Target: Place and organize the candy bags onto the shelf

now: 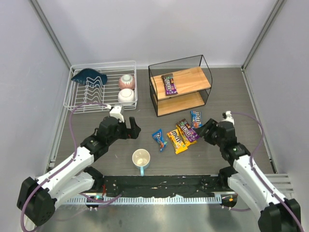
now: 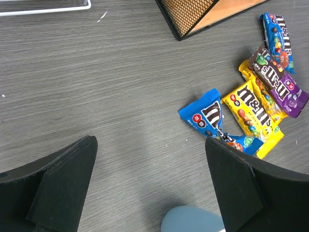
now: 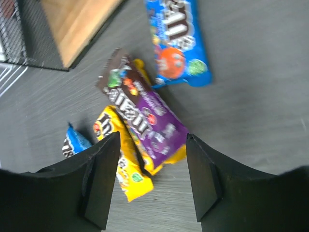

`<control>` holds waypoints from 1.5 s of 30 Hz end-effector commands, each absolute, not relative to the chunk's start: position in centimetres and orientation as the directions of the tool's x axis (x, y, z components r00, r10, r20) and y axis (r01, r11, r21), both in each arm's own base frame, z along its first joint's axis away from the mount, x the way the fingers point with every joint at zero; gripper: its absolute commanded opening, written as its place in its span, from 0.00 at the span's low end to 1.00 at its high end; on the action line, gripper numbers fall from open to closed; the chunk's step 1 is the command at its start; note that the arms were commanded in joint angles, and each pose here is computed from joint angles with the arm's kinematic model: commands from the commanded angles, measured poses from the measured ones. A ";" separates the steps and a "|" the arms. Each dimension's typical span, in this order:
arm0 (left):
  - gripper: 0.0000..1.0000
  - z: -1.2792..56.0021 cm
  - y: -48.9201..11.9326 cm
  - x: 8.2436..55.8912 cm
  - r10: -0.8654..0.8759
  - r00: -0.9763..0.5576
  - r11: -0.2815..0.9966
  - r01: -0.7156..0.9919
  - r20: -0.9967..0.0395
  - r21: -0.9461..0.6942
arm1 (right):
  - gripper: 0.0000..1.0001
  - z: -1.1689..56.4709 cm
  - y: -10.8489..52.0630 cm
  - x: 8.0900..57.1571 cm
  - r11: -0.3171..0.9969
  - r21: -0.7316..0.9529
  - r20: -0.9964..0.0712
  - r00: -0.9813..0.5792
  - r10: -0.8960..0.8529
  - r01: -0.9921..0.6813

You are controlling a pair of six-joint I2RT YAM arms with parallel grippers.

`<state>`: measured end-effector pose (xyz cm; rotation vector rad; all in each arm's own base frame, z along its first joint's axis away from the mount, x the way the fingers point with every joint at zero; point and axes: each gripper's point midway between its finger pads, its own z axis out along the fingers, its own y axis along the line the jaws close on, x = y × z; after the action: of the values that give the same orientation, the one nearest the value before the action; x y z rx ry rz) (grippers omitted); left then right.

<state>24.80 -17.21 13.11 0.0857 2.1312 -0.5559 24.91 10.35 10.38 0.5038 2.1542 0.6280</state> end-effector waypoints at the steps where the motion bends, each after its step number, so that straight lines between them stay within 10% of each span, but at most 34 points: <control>1: 1.00 15.0 -18.3 25.2 -0.151 -0.565 0.874 0.307 -0.811 -0.376 | 0.62 11.0 7.8 25.0 0.665 0.691 -0.556 -0.378 0.740 0.285; 45: 1.00 14.7 -18.4 24.7 -0.142 -0.563 0.868 0.325 -0.814 -0.376 | 0.51 4.2 11.5 24.7 0.507 0.822 -0.357 -0.460 0.813 0.260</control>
<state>24.36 -17.87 13.08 0.1115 2.1386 -0.5875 25.36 11.18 5.06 0.8858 1.9656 0.8757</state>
